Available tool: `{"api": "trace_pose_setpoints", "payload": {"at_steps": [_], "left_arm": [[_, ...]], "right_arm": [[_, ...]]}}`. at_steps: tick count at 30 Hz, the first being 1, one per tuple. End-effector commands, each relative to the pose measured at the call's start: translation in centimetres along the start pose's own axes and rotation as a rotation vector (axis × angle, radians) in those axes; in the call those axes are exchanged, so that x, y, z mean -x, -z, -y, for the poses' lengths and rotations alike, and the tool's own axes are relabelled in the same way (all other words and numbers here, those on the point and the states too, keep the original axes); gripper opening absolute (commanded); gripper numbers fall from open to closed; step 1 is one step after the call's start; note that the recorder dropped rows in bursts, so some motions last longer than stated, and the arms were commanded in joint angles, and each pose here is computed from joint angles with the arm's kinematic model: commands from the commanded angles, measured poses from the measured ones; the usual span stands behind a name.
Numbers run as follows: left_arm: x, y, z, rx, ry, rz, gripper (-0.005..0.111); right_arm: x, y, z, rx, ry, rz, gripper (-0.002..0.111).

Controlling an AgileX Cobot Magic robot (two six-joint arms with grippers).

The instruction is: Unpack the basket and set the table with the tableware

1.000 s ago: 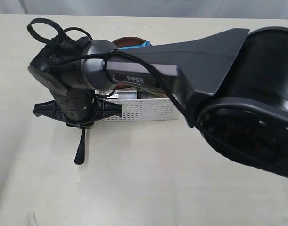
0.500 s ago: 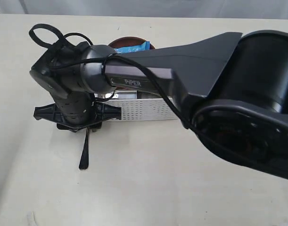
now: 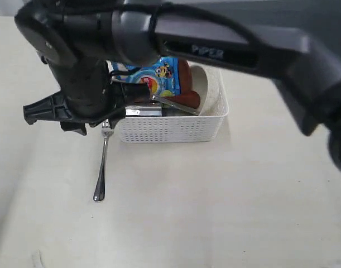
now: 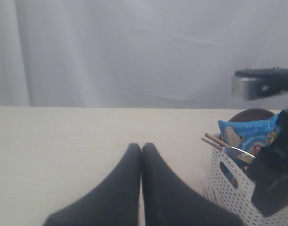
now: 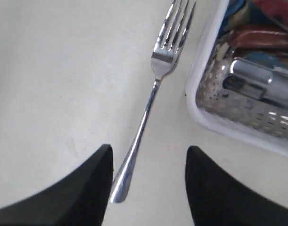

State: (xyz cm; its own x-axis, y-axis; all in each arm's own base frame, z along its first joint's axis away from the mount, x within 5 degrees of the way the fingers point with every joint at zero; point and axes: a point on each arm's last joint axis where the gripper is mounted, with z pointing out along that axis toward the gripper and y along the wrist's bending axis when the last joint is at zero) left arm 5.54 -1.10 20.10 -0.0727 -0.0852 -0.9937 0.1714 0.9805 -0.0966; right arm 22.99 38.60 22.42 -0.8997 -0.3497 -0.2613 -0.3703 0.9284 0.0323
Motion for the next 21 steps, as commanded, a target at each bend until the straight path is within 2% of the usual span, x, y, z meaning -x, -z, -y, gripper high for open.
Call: {"api": "trace_pose_setpoints", "payload": {"at_steps": [1, 5, 8, 16, 21], "left_arm": [[0.0, 0.0, 0.0, -0.002, 0.001, 0.007, 0.000], [0.0, 0.0, 0.0, -0.002, 0.001, 0.007, 0.000], [0.0, 0.0, 0.0, -0.002, 0.001, 0.007, 0.000], [0.0, 0.0, 0.0, -0.002, 0.001, 0.007, 0.000], [0.0, 0.0, 0.0, -0.002, 0.001, 0.007, 0.000]], "right_arm": [[0.0, 5.3, 1.1, 0.033, 0.179, 0.063, 0.046], [0.7, 8.0, 2.8, -0.032, 0.289, 0.158, 0.046], [1.7, 8.5, 4.8, -0.125, 0.338, 0.179, 0.046], [4.0, 5.9, 8.5, -0.187, 0.518, 0.097, 0.046], [4.6, 3.2, 9.4, -0.137, 0.680, 0.001, 0.046]]}}
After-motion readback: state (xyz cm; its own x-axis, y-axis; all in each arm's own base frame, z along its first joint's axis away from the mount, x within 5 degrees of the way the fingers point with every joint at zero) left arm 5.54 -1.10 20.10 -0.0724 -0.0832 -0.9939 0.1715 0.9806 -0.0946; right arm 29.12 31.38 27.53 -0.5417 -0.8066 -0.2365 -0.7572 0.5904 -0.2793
